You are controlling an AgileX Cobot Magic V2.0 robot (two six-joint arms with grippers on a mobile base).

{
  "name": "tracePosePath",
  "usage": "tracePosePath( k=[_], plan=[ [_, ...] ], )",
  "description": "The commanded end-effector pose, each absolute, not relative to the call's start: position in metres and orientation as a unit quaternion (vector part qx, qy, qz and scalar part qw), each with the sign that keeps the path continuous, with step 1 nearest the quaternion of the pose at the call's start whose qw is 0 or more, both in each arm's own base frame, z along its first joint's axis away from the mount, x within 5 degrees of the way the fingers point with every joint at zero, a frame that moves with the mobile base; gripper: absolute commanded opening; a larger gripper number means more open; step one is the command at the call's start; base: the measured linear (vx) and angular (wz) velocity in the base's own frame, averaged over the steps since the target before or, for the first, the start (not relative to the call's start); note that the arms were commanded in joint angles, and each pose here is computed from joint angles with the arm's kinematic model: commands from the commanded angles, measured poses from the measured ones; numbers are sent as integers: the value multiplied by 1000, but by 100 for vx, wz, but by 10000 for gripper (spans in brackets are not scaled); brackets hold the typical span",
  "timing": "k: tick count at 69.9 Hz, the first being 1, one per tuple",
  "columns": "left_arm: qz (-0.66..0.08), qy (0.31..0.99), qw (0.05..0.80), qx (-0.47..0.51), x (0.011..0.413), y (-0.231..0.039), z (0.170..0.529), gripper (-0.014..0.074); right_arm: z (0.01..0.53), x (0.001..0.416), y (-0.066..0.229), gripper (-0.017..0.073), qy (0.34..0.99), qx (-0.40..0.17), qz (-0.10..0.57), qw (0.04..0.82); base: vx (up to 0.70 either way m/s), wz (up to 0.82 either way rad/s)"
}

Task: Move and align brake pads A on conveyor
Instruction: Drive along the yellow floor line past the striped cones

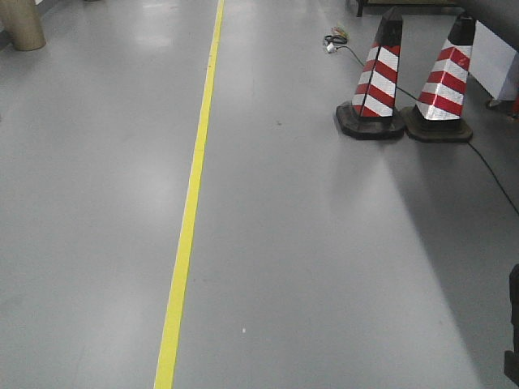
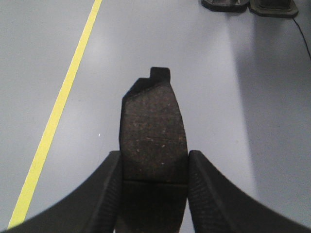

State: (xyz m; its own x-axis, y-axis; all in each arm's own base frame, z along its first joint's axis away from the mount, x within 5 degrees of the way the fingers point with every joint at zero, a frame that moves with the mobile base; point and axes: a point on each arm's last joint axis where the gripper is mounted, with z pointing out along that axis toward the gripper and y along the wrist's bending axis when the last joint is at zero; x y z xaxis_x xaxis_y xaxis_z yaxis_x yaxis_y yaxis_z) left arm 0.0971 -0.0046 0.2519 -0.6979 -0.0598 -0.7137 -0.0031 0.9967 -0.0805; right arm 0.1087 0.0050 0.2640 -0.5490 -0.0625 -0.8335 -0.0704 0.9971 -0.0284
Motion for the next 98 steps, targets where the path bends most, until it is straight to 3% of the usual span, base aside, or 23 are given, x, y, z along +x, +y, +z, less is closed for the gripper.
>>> tracePosePath(
  k=[1,98],
  plan=[
    [-42,899,435,-18,102,-5,266,129,281,114,5,114,851,-38,0,524,65,-1],
    [-42,899,436,-18,103,-5,267,129,281,114,5,114,851,-38,0,524,66,-3]
  ],
)
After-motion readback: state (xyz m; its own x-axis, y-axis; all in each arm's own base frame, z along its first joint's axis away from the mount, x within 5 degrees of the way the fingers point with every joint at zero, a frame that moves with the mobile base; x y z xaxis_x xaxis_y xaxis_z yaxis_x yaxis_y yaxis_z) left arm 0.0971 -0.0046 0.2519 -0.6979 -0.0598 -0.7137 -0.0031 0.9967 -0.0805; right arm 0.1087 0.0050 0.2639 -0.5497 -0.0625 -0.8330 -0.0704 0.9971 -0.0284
